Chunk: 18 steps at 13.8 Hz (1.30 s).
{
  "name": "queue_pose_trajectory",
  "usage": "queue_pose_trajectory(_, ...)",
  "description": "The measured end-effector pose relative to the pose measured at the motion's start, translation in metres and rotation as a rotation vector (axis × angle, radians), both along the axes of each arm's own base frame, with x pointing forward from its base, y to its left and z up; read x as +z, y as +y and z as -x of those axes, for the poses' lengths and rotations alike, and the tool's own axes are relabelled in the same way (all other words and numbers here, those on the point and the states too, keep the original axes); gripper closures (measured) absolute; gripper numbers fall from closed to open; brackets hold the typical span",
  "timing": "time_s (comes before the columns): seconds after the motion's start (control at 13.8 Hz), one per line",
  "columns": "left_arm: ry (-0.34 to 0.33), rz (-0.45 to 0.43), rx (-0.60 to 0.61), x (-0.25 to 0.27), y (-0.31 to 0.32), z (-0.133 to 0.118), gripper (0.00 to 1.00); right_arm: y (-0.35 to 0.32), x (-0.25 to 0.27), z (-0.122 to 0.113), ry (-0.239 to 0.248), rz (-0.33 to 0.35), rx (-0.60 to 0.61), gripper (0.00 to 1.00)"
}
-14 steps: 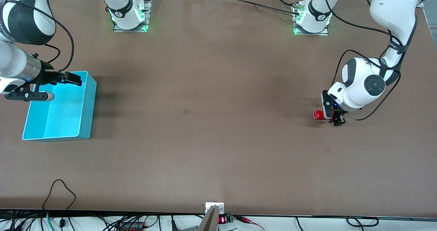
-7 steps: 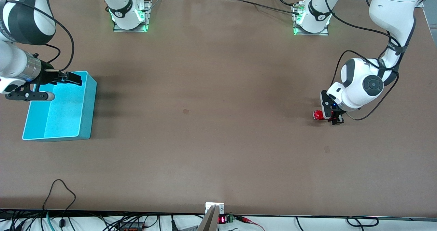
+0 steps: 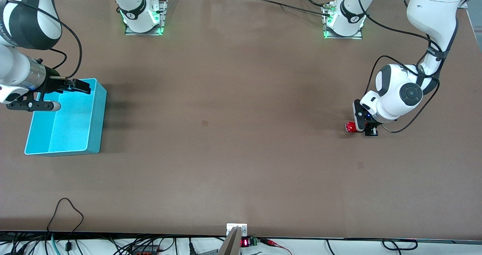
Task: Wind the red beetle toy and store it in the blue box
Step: 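Lower the left gripper and close it on the red car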
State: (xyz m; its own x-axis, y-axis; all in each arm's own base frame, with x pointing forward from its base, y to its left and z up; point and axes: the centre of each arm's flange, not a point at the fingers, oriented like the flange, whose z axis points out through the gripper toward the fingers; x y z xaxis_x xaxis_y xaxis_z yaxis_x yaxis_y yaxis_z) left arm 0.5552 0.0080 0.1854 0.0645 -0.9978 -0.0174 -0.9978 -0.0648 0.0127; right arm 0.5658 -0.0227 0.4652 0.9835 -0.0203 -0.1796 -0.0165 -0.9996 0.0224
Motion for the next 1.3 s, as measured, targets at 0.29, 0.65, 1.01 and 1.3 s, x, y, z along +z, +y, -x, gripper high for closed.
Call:
queue_pose_trajectory(0.29, 0.000, 0.000, 0.000, 0.0000, -0.0002, 0.0000, 0.55, 0.0008, -0.0002, 0.0004, 0.003, 0.000, 0.002, 0.00)
queue_pose_trajectory(0.65, 0.000, 0.002, -0.036, 0.0000, -0.0017, -0.0001, 0.55, 0.0013, -0.0011, 0.0022, 0.018, -0.001, 0.002, 0.00)
queue_pose_trajectory(1.01, 0.001, 0.002, -0.058, 0.0000, -0.0019, -0.0001, 0.55, 0.0014, -0.0010, 0.0022, 0.018, -0.001, 0.002, 0.00)
queue_pose_trajectory(1.3, 0.000, 0.002, -0.054, 0.0000, -0.0017, -0.0001, 0.55, 0.0015, -0.0009, 0.0022, 0.018, -0.001, 0.003, 0.00)
